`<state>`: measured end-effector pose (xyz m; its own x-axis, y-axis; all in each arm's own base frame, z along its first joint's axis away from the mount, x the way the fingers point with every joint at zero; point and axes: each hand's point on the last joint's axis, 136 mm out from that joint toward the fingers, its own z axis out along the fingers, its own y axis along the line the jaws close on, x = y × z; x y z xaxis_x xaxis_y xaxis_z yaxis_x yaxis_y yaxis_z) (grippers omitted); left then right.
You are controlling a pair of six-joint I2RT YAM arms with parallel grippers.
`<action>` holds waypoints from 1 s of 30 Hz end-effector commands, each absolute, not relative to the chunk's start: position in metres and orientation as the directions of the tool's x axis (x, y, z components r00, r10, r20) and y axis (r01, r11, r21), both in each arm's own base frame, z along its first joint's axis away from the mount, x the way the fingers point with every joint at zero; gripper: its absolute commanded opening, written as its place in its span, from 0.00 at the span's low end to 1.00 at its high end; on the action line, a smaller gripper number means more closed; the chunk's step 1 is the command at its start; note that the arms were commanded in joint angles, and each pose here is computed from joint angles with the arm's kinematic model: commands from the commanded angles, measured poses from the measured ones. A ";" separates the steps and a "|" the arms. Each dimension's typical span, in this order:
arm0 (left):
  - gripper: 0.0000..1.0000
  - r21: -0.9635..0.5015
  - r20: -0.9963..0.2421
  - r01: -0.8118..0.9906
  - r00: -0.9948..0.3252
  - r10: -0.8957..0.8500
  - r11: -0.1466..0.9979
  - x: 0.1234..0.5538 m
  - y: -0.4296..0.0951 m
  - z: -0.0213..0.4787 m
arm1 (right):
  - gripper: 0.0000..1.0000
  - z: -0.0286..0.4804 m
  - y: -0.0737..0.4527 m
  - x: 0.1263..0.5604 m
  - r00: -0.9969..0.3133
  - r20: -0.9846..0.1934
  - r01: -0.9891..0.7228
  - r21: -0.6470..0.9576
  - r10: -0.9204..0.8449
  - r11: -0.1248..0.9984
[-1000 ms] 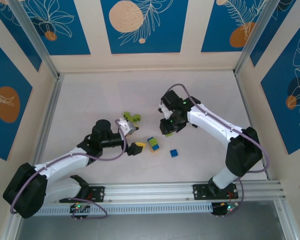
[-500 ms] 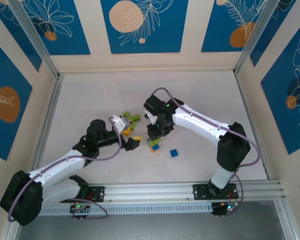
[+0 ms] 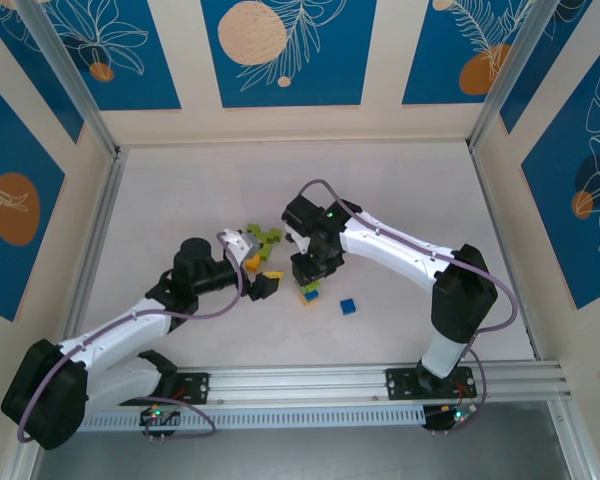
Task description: Assemble a carrot with lego
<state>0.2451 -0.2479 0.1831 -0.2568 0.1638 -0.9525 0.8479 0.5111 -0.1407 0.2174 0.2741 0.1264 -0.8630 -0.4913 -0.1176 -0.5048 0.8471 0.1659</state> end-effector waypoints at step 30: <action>0.99 -0.152 -0.953 0.854 -0.261 0.156 0.497 0.248 -0.251 0.190 | 0.32 0.097 0.265 0.199 -0.878 0.009 -0.474 0.136 -0.479 0.870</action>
<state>0.2459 -0.2490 0.1781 -0.2716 0.1729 -0.9467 0.8474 0.5093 -0.1501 0.2137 0.2771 0.1172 -0.8714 -0.4810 -0.0964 -0.4905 0.8540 0.1733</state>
